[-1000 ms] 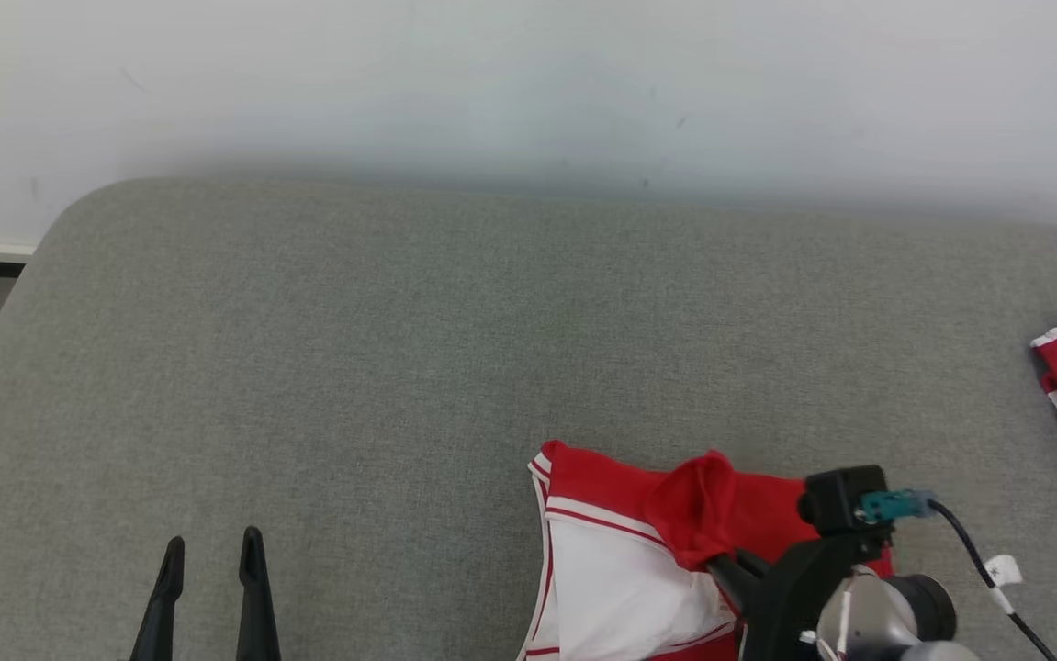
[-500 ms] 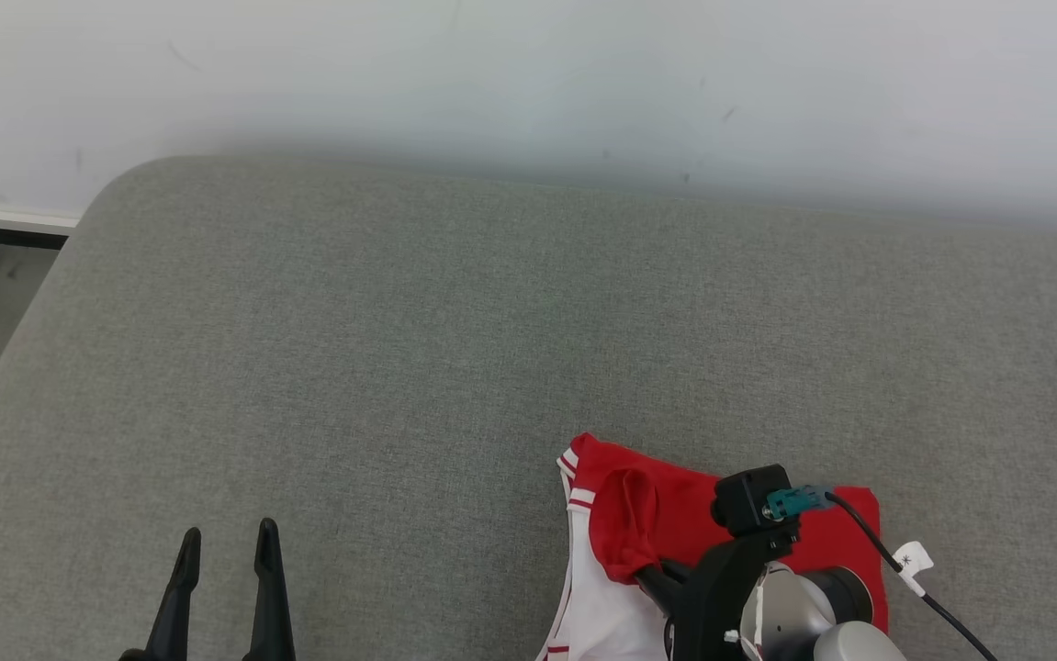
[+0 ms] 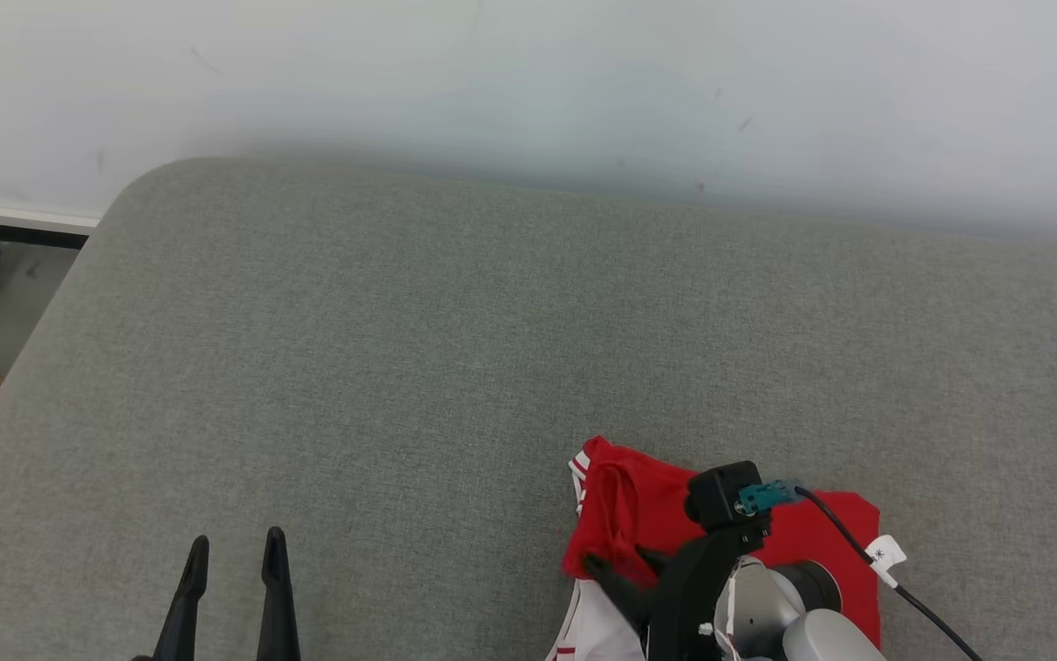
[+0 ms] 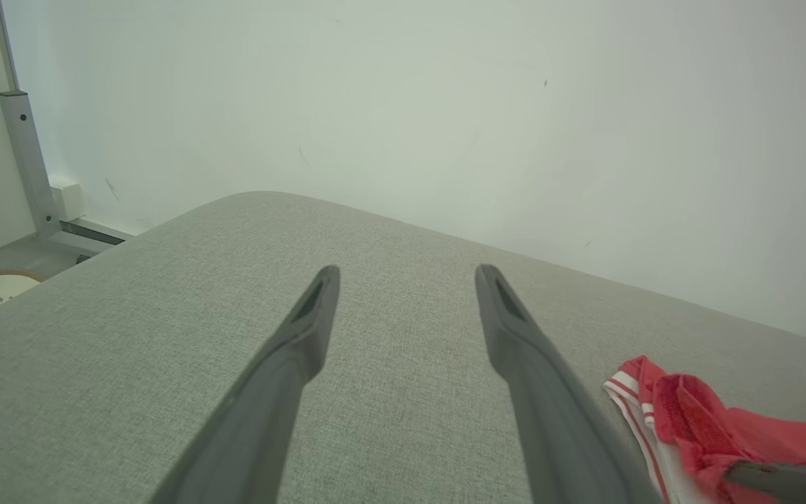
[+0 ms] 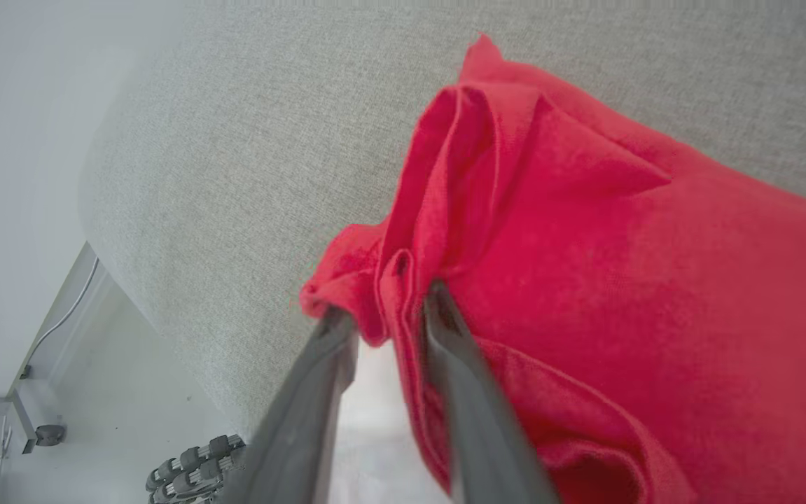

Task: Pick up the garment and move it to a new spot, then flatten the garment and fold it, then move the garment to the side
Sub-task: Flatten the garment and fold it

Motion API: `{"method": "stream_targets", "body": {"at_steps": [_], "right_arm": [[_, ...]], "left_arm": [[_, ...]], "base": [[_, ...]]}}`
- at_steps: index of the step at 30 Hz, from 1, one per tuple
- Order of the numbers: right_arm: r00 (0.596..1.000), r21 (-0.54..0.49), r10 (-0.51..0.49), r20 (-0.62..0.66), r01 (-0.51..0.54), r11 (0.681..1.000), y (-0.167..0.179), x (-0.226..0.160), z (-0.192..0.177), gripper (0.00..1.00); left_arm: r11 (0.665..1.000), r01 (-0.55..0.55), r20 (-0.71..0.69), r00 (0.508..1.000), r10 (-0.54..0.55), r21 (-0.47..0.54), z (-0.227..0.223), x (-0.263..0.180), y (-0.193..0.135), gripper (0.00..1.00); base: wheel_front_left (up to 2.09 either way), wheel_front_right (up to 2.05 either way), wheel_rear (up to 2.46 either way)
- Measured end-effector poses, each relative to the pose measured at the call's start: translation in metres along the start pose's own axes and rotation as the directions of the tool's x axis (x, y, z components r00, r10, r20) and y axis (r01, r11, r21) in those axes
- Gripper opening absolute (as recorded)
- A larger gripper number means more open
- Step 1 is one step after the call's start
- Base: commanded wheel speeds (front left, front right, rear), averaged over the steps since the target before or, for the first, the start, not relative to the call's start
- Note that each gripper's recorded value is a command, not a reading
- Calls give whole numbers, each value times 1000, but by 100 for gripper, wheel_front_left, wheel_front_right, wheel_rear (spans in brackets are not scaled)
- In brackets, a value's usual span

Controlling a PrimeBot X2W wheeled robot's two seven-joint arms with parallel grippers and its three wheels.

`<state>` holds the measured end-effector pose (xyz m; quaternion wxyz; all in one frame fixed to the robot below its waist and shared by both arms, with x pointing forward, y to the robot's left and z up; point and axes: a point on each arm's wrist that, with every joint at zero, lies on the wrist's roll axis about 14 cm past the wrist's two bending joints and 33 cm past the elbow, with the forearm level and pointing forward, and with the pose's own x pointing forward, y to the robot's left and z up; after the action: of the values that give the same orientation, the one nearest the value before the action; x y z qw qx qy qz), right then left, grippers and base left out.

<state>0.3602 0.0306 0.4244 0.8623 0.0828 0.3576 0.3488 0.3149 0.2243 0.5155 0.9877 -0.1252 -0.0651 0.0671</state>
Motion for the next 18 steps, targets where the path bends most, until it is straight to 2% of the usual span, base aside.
{"method": "stream_targets", "body": {"at_steps": [2, 6, 11, 14, 18], "right_arm": [[1000, 20, 16, 24, -16, 1000, 3, -1, 5, 100], [987, 56, 45, 156, -54, 997, 9, -10, 36, 100], [959, 68, 20, 283, -41, 997, 1, -28, 69, 100], [943, 37, -74, 325, 65, 997, -23, -43, 80, 100], [935, 5, -232, 267, 239, 971, -60, -59, 58, 100]], "left_arm": [[1000, -3, 2, 1000, 3, 0, 1, -1, 1, 100], [1000, -3, 6, 1000, 3, 0, 2, -2, 1, 100], [1000, 5, 10, 1000, -5, -3, 3, -2, -1, 100], [1000, 8, 11, 1000, -8, -4, 3, -2, -2, 100], [1000, 12, 6, 1000, -12, -7, 2, -2, -3, 100]], "base": [[0, 0, 0], [0, 0, 0], [0, 0, 0], [0, 0, 0], [0, 0, 0]]}}
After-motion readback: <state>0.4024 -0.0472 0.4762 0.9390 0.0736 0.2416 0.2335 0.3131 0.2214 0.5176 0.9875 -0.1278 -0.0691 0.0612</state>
